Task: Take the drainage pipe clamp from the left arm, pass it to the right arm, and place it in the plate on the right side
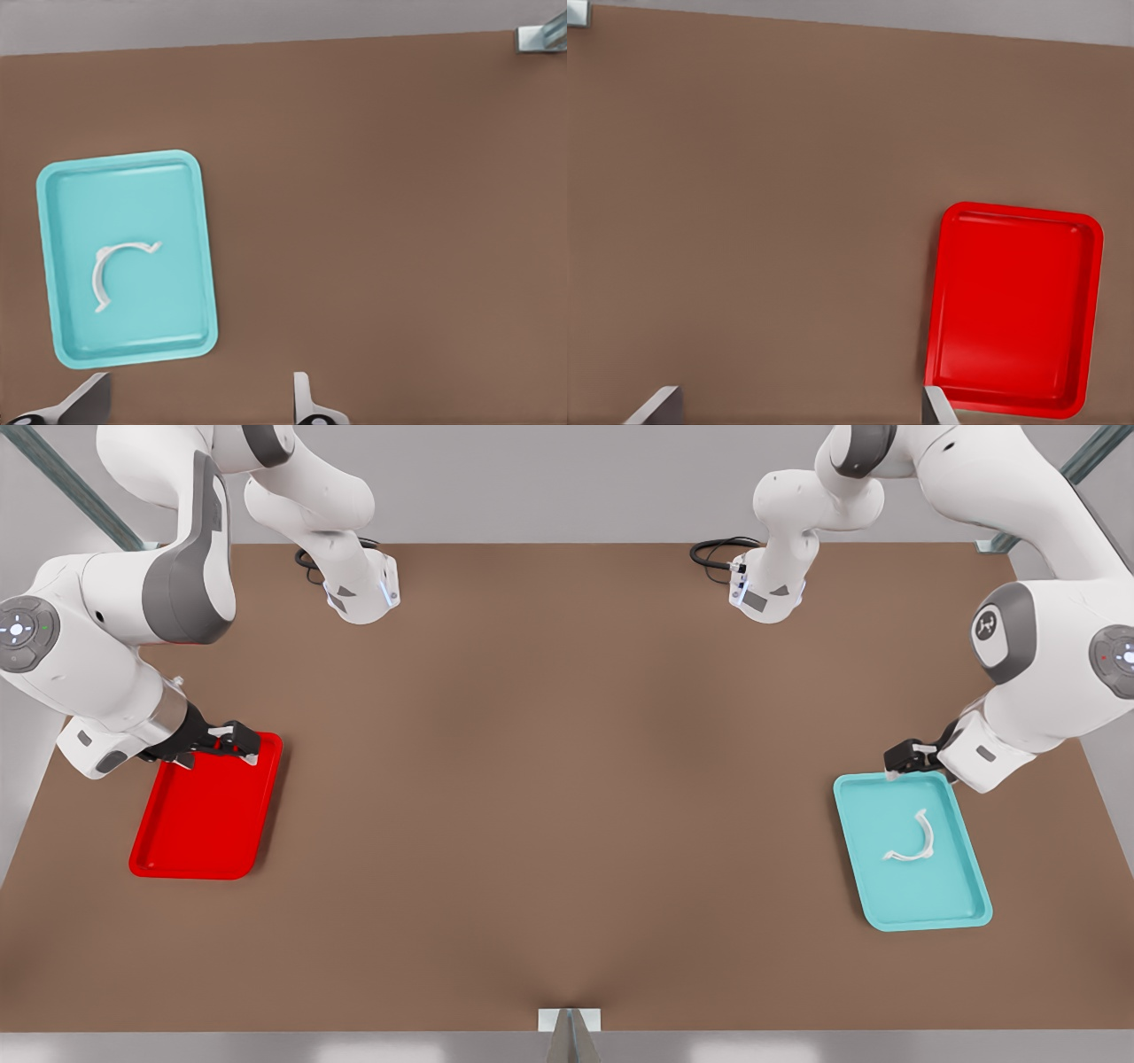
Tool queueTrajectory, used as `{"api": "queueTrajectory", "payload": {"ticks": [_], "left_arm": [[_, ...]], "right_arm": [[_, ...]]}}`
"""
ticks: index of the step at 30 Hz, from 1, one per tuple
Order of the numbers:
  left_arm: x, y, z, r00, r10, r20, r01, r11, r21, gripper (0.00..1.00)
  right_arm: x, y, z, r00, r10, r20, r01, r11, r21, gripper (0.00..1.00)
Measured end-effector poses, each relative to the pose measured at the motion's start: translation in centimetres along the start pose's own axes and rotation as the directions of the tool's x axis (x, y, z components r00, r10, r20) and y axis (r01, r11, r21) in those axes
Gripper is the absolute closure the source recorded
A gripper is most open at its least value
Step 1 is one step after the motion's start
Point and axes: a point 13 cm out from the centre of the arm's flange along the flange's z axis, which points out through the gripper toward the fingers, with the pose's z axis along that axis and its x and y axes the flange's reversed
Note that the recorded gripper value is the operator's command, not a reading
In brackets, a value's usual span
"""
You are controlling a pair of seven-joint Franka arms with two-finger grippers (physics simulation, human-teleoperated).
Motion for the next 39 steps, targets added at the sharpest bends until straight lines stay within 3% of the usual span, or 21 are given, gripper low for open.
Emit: {"api": "queueTrajectory", "payload": {"ticks": [3, 8, 15, 24, 33, 39], "left_arm": [[0.7, 2.9, 3.3, 0.998, -0.042, -0.042, 0.041, 0.999, -0.013, 0.00], [4.3, 13.3, 17.7, 0.967, -0.230, -0.112, 0.230, 0.973, -0.020, 0.00], [4.3, 20.2, 29.8, 0.923, -0.384, 0.024, 0.382, 0.921, 0.076, 0.00], [6.1, 23.9, 36.7, 0.947, -0.310, 0.077, 0.310, 0.951, 0.023, 0.06], [5.2, 25.0, 39.0, 0.972, -0.213, 0.099, 0.215, 0.976, -0.013, 0.11], [4.1, 26.2, 39.9, 0.976, -0.184, 0.115, 0.187, 0.982, -0.023, 0.25]], "right_arm": [[0.0, 0.0, 0.0, 1.000, 0.000, -0.001, 0.000, 1.000, 0.000, 0.00], [0.0, 0.0, 0.0, 1.000, 0.001, -0.001, -0.001, 1.000, 0.000, 0.00], [0.0, 0.1, 0.0, 1.000, 0.002, -0.002, -0.002, 1.000, 0.000, 0.00], [0.0, 0.2, 0.0, 1.000, 0.004, -0.002, -0.004, 1.000, -0.006, 0.00], [0.0, 0.2, 0.0, 1.000, 0.006, -0.002, -0.006, 1.000, -0.009, 0.00], [0.1, 0.3, 0.1, 1.000, 0.007, -0.003, -0.007, 1.000, -0.012, 0.00]]}}
